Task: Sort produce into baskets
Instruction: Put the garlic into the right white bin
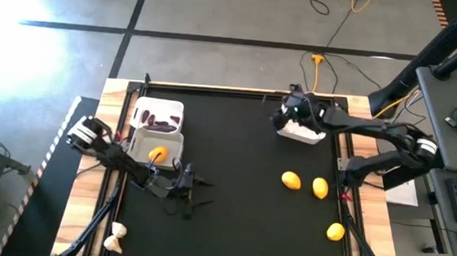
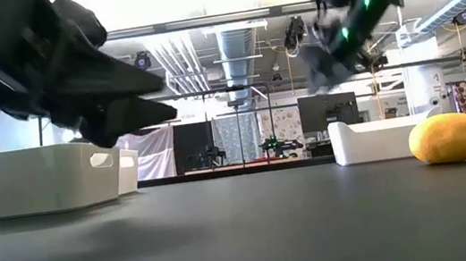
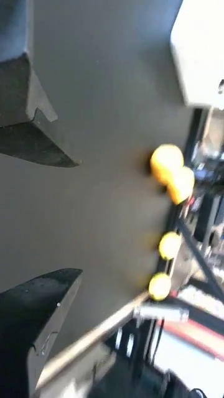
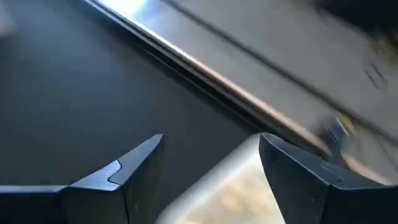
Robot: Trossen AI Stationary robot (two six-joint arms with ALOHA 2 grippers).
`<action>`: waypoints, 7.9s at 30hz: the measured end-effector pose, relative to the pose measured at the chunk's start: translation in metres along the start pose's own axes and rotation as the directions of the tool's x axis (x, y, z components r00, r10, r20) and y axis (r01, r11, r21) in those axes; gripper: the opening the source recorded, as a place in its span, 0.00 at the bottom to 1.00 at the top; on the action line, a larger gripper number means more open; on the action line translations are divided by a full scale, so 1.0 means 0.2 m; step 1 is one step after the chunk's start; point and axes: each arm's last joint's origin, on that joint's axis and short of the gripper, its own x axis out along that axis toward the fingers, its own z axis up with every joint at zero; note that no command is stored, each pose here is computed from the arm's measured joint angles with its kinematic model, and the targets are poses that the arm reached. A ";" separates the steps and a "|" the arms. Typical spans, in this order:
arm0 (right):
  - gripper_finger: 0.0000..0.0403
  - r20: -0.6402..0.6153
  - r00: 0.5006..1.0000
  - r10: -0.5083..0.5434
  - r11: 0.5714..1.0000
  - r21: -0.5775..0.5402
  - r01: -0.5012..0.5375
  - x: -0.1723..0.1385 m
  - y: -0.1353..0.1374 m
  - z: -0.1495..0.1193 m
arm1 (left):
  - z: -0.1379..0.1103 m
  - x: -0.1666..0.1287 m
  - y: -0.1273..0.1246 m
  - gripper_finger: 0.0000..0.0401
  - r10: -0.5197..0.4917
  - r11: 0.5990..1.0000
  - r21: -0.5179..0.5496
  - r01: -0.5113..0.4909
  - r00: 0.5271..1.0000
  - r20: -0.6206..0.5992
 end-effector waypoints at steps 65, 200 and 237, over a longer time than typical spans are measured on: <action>0.55 0.242 0.788 0.566 0.793 -0.423 -0.439 -0.10 1.08 -0.45 | -0.05 -0.24 -0.49 0.58 -0.076 0.785 0.234 -0.574 -0.465 -0.882; 0.78 -0.145 0.842 0.519 0.658 -0.561 -0.502 -0.34 1.18 -0.70 | -0.06 0.57 0.06 0.77 0.095 0.965 0.262 -0.014 0.949 -0.300; 0.70 -0.330 0.833 0.444 0.587 -0.595 -0.549 -0.36 1.15 -0.63 | 0.09 0.34 0.09 0.77 0.224 0.953 0.256 -0.165 0.950 -0.220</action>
